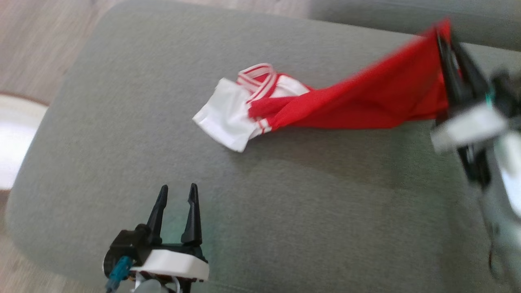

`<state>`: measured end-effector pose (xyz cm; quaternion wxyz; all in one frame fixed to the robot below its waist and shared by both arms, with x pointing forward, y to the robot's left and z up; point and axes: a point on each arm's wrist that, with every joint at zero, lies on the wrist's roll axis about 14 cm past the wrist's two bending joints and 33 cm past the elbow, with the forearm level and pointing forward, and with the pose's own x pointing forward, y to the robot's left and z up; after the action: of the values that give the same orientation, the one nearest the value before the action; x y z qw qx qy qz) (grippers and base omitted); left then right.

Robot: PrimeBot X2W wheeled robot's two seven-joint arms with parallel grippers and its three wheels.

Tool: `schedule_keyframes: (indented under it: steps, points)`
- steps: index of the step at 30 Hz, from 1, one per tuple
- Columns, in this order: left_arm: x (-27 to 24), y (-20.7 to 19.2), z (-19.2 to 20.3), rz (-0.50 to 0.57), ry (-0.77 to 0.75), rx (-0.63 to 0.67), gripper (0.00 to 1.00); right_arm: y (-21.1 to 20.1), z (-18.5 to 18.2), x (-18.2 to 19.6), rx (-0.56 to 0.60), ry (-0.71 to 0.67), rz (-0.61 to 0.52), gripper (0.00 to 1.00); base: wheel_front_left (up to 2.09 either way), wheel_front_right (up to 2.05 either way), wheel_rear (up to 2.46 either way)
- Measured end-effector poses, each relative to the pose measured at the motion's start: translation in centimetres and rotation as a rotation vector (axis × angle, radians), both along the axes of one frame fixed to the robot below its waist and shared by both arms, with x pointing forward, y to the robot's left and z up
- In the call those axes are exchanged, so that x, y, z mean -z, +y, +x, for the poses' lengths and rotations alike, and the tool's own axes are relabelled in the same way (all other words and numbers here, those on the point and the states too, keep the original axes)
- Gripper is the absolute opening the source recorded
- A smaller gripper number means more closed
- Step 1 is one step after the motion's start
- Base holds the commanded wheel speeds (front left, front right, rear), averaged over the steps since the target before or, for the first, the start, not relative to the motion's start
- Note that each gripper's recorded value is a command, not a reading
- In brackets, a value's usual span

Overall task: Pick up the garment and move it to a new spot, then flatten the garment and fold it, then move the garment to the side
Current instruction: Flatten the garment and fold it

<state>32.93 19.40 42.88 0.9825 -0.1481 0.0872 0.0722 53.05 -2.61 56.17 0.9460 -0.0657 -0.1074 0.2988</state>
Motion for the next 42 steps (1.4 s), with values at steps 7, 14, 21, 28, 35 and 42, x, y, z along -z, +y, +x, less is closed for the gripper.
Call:
schedule_keyframes:
  steps: [7, 14, 21, 28, 35, 42]
  points:
    - [0.2, -1.5, 0.4, -0.003, -0.004, 0.059, 1.00, -8.7, -7.3, 8.6, 0.205, 0.239, -0.002, 0.00, 0.00, 0.00, 0.00]
    - [0.0, -2.7, 1.0, 0.000, -0.016, 0.108, 1.00, -12.2, -12.7, 14.1, 0.337, 0.429, 0.024, 0.48, 0.00, 0.00, 0.00]
    - [0.0, -2.1, 1.0, 0.007, -0.015, 0.093, 1.00, -13.7, -16.5, 18.8, 0.432, 0.608, 0.067, 1.00, 0.00, 0.00, 0.00]
    - [0.3, -2.0, 1.4, 0.015, -0.004, 0.093, 1.00, -14.9, -14.7, 15.9, 0.487, 0.492, 0.097, 1.00, 0.00, 0.00, 0.00]
    - [0.4, -2.2, 2.0, 0.026, -0.001, 0.098, 1.00, -14.0, -13.5, 13.0, 0.474, 0.392, 0.125, 1.00, 0.00, 0.00, 0.00]
    - [0.6, -2.4, 4.1, 0.030, 0.003, 0.108, 1.00, -13.5, -13.4, 13.8, 0.465, 0.414, 0.127, 1.00, 0.00, 0.00, 0.00]
